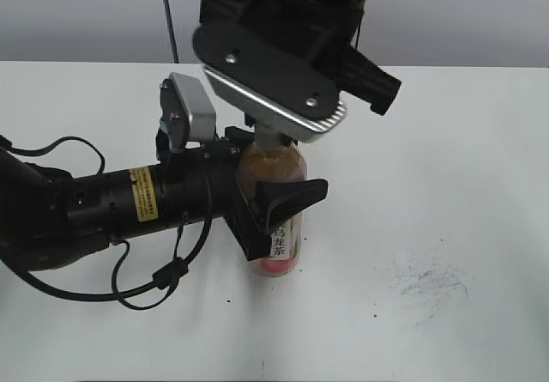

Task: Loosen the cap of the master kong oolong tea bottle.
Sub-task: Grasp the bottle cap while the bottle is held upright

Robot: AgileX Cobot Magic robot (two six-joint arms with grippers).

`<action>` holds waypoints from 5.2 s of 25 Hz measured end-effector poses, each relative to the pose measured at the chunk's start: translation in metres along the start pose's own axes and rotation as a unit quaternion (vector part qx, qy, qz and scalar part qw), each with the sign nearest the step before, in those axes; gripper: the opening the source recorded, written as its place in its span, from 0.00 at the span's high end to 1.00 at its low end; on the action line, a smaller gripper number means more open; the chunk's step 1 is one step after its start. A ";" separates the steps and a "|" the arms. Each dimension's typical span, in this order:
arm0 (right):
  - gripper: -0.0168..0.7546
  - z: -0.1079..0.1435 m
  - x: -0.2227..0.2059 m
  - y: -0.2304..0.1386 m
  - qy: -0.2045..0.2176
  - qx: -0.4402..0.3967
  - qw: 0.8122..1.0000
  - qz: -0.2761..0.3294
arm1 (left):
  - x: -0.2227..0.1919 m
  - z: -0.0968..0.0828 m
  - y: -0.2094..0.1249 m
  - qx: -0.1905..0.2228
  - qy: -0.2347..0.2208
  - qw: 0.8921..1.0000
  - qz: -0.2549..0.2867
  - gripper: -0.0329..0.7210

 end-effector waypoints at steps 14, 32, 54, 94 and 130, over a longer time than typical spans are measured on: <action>0.46 0.002 0.001 -0.003 0.005 -0.109 0.994 0.013 | 0.000 0.000 0.000 0.001 0.000 1.000 0.000 0.36; 0.44 -0.004 0.001 0.006 0.007 -0.729 0.683 -0.032 | 0.000 -0.001 0.000 -0.003 -0.007 1.000 0.001 0.36; 0.61 0.000 0.001 0.001 0.002 -0.770 0.638 -0.008 | 0.000 0.000 0.000 0.001 -0.003 1.000 0.000 0.36; 0.60 0.001 -0.001 -0.002 0.006 0.012 1.000 0.010 | 0.000 0.002 0.000 0.005 0.006 1.000 -0.001 0.36; 0.62 0.000 -0.002 -0.001 0.001 -0.861 0.508 0.005 | 0.000 0.002 0.000 0.007 0.008 1.000 0.000 0.36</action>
Point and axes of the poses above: a point on each arm's last joint axis where the gripper is mounted, x pointing back along that axis away from the gripper, z along the wrist's bending axis when the last joint is at zero, y = z × x, the point moved 3 cm from there along -x, pointing out along that axis toward the gripper, and after that the axes turned 5 degrees about x, right-handed, at the moved point
